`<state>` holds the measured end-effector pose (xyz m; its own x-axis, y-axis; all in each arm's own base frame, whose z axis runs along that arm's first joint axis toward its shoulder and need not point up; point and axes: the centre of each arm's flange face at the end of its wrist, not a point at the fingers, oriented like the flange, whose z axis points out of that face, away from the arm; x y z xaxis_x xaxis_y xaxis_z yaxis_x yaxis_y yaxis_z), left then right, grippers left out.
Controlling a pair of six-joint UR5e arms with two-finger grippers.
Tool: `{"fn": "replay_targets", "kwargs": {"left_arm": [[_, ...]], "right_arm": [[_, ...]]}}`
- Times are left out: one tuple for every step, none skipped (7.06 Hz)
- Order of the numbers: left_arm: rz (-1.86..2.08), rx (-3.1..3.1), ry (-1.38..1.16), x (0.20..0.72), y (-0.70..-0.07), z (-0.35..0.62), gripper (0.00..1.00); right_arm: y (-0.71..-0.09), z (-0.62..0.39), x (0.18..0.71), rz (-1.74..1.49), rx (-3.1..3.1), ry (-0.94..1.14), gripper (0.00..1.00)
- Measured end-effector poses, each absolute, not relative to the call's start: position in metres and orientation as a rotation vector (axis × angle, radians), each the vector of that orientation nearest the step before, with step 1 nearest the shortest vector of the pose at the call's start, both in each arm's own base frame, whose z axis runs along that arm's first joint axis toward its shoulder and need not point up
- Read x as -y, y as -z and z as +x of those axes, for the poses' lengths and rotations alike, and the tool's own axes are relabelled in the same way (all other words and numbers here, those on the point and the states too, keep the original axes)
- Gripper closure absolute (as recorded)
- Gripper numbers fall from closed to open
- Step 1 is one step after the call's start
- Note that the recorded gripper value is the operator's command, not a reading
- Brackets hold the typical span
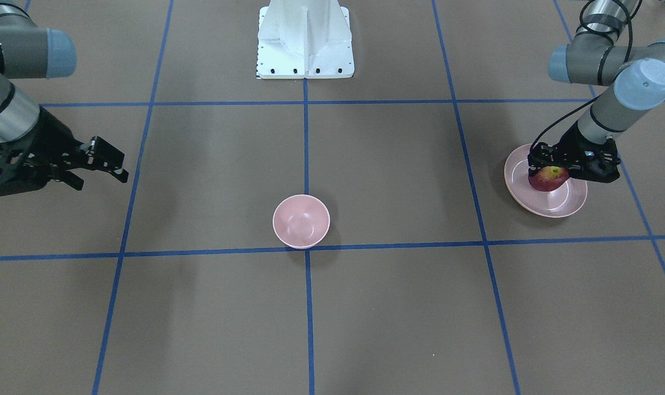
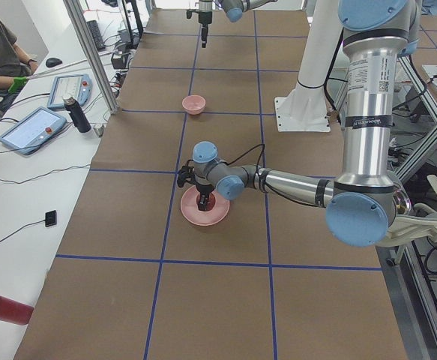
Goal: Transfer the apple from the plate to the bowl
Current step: 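Lower the left gripper onto the apple on the pink plate while the right arm withdraws, then lift the apple with the left gripper and carry it over the pink bowl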
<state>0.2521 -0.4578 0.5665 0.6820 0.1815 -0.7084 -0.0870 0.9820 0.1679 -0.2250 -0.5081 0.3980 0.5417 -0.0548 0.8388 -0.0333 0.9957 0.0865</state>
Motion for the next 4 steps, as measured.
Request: {"fn": "replay_targets", "kwargs": {"left_arm": [[0.131,-0.818,-0.148,0.46,-0.558,0.254,1.0],[0.139,-0.84,-0.127,0.467,-0.539,0.26,1.0],[0.15,-0.877,-0.085,0.479,-0.509,0.269,1.0],[0.157,-0.922,-0.036,0.492,-0.47,0.285,1.0]], "right_arm": [[-0.432,-0.186,0.503,0.124,0.977,0.064,0.0],[-0.465,-0.148,0.494,0.148,0.957,0.108,0.0],[-0.494,-0.115,0.482,0.168,0.942,0.148,0.0],[-0.518,-0.092,0.47,0.182,0.923,0.183,0.0]]}}
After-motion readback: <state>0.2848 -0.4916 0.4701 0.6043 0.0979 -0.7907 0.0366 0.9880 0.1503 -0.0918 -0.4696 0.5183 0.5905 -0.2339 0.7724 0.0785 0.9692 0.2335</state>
